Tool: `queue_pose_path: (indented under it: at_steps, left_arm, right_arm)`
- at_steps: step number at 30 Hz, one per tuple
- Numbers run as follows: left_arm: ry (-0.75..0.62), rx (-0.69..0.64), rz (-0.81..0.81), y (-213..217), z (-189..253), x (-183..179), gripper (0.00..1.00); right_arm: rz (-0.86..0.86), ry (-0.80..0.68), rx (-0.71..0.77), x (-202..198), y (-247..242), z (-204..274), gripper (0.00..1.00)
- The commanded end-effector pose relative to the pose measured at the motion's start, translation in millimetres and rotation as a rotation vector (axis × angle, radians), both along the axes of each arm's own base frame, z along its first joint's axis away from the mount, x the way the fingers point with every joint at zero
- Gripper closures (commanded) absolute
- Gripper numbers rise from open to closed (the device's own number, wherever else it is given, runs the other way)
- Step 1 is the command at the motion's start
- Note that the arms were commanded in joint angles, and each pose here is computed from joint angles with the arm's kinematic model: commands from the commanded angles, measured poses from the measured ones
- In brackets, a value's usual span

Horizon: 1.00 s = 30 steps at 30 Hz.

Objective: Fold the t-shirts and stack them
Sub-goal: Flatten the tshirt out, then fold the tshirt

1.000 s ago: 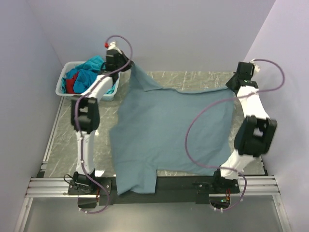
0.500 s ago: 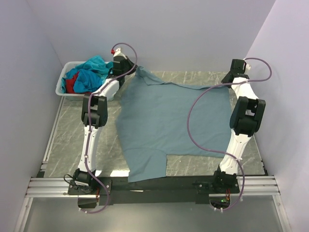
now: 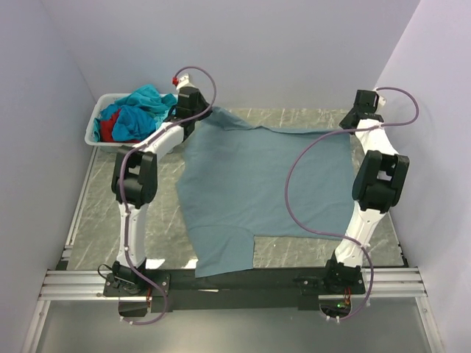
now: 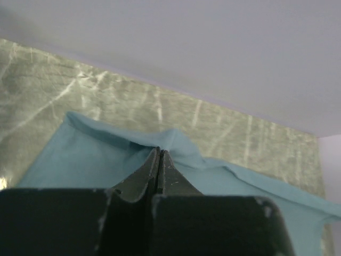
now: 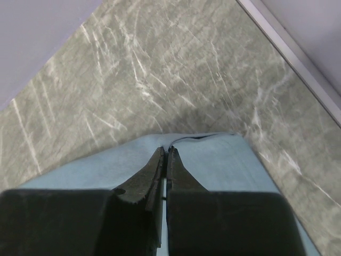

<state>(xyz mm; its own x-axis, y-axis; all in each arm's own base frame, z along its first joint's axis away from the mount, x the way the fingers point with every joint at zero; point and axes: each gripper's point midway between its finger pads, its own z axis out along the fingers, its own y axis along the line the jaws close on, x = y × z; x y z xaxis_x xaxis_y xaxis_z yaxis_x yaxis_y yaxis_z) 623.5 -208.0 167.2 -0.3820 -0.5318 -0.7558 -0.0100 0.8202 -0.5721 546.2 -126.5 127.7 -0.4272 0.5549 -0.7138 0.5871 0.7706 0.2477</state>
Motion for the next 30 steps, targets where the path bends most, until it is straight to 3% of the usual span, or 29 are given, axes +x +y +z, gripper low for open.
queue_pose_path:
  at_steps: [1,5,15,30]
  left_arm:
    - [-0.034,-0.001,0.089,12.7,54.8,-21.7,0.99]
    - [0.06,0.02,0.107,21.1,43.3,-51.2,0.99]
    - [0.127,-0.004,0.165,33.4,62.2,-126.5,0.99]
    - [0.271,-0.01,0.274,38.7,52.8,-217.4,0.99]
  right_arm:
    - [-0.009,-0.1,-0.046,-9.5,-9.1,53.2,1.0]
    - [-0.016,-0.085,-0.047,-20.3,-13.4,55.6,1.0]
    - [0.015,-0.081,-0.078,-41.1,-17.4,79.8,1.0]
    - [0.055,-0.048,-0.094,-55.9,-13.6,84.8,1.0]
